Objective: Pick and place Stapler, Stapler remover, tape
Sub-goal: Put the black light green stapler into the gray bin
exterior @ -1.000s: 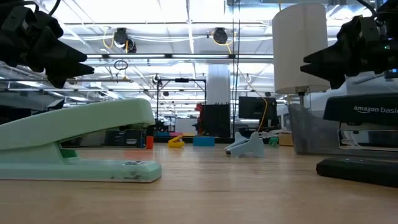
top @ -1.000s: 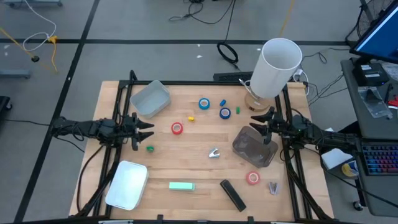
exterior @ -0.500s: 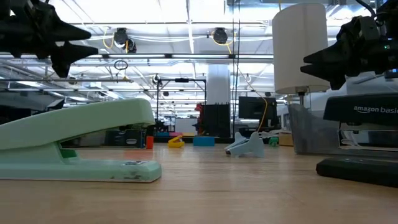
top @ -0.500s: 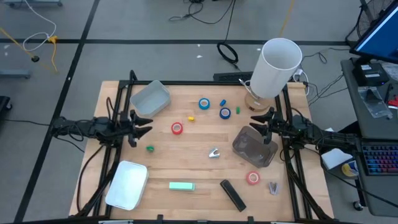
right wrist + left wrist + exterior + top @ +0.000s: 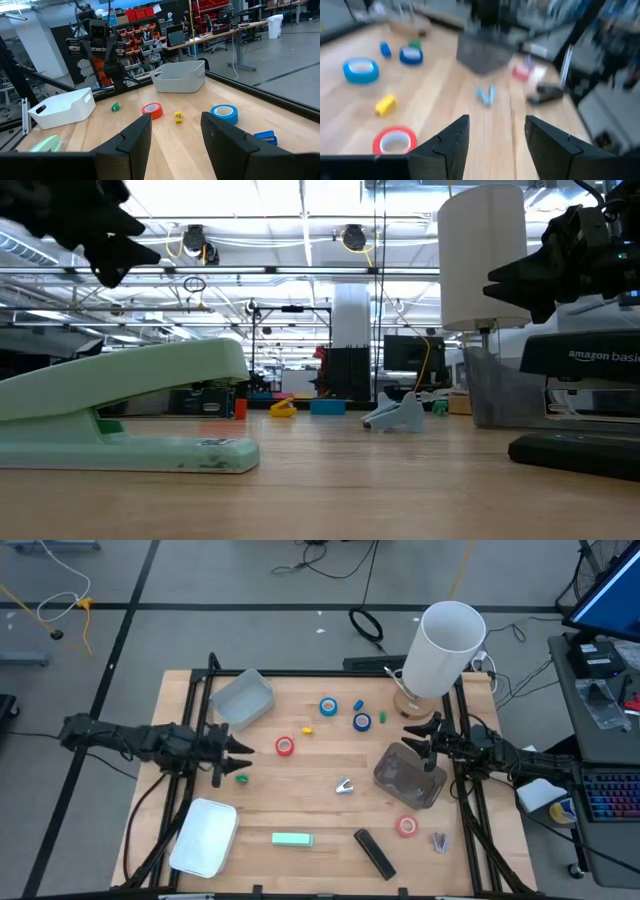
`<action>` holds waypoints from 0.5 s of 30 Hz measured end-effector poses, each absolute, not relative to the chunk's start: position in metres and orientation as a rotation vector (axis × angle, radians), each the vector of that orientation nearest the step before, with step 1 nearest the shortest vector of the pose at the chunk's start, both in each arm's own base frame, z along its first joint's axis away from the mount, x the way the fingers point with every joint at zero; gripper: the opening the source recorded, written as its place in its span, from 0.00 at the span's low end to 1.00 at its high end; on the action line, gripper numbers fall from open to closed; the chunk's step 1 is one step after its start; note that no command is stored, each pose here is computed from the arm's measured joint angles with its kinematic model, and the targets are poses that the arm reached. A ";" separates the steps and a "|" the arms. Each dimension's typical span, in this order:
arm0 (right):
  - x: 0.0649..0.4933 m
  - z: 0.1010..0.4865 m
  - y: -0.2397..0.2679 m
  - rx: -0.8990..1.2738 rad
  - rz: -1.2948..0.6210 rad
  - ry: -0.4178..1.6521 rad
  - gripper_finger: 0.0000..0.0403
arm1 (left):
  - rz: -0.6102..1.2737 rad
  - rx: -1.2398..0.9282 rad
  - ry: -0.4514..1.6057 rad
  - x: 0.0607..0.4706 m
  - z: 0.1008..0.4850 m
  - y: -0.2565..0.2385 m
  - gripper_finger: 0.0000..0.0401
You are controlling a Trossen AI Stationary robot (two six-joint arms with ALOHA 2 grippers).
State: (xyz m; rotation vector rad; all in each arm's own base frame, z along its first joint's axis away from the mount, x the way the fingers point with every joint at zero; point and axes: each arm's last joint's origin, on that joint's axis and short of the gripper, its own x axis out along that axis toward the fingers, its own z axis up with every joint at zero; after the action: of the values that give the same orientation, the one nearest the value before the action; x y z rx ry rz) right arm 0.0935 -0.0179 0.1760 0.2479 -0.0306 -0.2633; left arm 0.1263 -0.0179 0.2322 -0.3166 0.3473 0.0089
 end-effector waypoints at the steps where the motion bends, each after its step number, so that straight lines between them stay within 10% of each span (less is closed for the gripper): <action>1: 0.093 0.176 -0.018 0.248 -0.263 -0.031 0.41 | 0.006 -0.305 0.403 0.131 0.237 -0.019 0.48; 15: 0.093 0.176 -0.018 0.245 -0.263 -0.032 0.41 | -0.221 -0.288 0.757 0.225 0.280 -0.062 0.48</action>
State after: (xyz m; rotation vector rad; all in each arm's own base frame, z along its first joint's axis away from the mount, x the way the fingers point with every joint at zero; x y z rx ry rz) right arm 0.0934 -0.0179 0.1764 0.2454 -0.0318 -0.2631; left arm 0.2252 -0.0624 0.2803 -0.2883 0.7566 -0.2212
